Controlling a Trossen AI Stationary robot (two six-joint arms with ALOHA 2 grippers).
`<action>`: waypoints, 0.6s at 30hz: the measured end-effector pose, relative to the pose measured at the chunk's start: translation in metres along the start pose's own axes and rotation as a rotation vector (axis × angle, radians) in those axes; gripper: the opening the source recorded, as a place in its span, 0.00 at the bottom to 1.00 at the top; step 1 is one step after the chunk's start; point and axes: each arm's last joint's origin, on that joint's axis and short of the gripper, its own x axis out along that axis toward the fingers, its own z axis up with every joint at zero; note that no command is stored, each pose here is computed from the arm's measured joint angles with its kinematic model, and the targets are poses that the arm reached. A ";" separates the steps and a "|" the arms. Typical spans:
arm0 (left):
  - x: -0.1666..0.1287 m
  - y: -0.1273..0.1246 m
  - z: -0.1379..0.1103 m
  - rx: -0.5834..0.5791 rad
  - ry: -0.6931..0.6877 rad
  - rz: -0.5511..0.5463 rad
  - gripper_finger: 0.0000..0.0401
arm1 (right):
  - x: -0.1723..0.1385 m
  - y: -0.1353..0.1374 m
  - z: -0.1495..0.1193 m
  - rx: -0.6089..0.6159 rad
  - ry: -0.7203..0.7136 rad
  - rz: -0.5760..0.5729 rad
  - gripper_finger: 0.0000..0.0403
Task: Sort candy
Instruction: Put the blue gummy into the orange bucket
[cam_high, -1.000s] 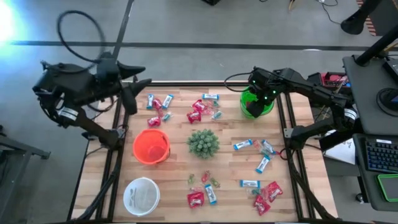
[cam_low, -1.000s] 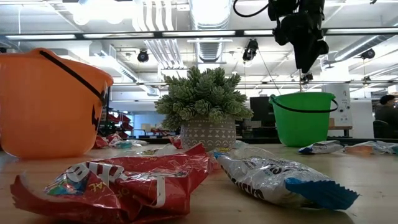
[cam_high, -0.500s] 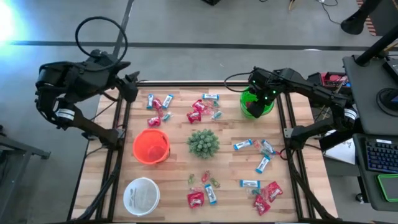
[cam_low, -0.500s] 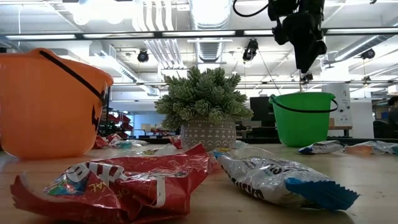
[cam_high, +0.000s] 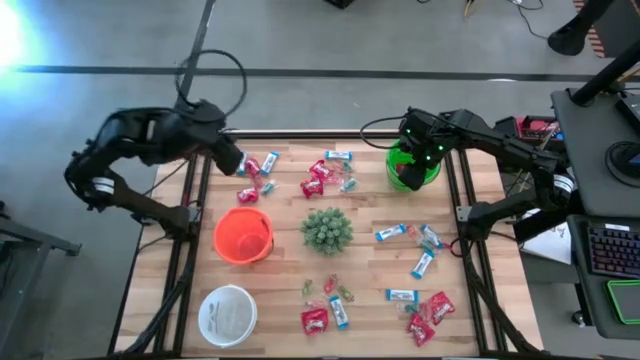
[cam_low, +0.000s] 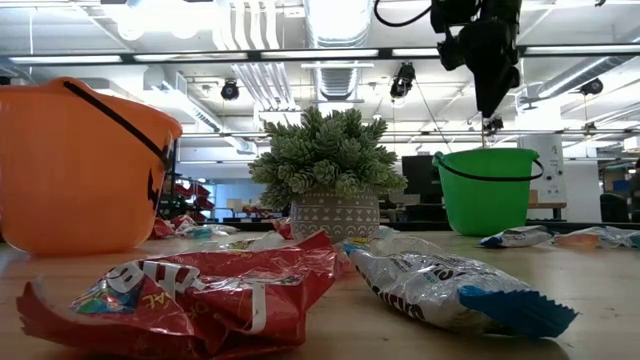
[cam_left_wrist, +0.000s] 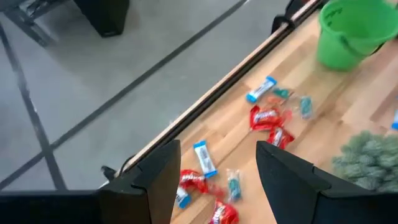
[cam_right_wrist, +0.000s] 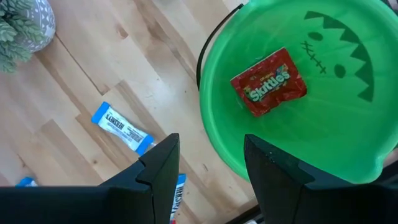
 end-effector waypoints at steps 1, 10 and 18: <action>0.005 -0.002 -0.002 0.004 -0.007 0.000 0.48 | 0.000 0.000 0.000 -0.001 0.000 -0.001 0.42; 0.038 -0.002 -0.032 -0.076 -0.001 -0.106 0.48 | 0.000 -0.001 0.000 -0.016 -0.002 -0.033 0.42; 0.061 -0.004 -0.063 -0.217 0.021 -0.176 0.48 | 0.000 -0.001 0.000 -0.018 -0.001 -0.033 0.42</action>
